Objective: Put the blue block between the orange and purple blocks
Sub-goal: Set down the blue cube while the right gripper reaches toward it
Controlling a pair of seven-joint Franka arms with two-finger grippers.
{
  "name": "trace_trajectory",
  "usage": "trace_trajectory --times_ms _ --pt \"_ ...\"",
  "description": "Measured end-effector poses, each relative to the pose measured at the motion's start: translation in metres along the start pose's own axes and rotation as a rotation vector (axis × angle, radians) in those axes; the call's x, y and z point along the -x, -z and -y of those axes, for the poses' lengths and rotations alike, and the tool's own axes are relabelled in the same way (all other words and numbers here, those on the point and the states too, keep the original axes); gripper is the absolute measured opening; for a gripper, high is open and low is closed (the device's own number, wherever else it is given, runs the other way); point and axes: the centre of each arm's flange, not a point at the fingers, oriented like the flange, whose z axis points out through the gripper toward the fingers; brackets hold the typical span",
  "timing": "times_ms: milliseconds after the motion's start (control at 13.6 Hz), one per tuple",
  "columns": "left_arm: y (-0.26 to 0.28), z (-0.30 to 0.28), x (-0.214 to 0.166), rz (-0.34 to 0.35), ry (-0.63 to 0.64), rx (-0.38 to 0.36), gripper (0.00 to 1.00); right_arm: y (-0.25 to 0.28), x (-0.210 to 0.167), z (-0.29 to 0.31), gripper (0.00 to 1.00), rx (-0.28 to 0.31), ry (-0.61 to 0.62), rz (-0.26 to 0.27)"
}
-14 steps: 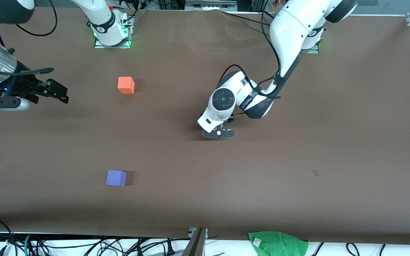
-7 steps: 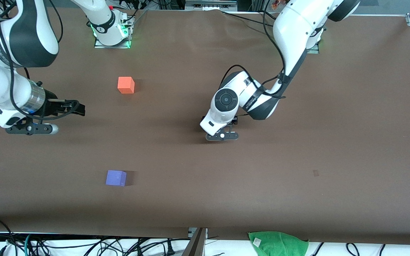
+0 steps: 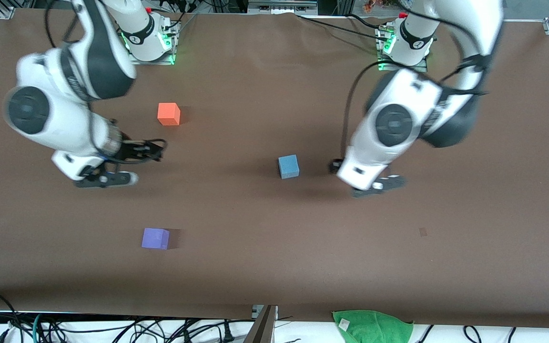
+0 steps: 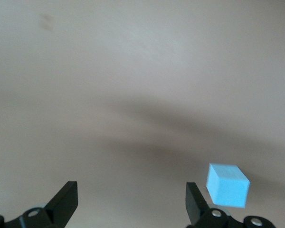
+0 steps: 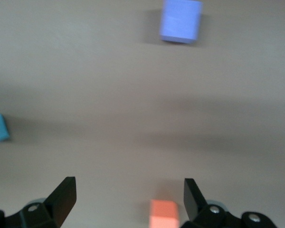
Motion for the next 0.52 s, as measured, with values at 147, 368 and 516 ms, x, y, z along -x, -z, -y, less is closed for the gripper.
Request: trace_trajectory --times_ms 147,368,516 --pt "0.026 0.057 -0.028 -0.009 -0.038 0.008 1.0 -0.031 -0.002 0.051 1.0 -0.014 -0.036 -0.04" --pt "0.059 0.132 -0.046 0.007 -0.157 -0.002 1.0 -0.088 0.005 0.144 1.0 -0.059 -0.107 -0.136" --pt "0.078 0.171 -0.051 0.012 -0.242 -0.005 1.0 -0.129 0.011 0.207 1.0 -0.103 -0.146 -0.189"
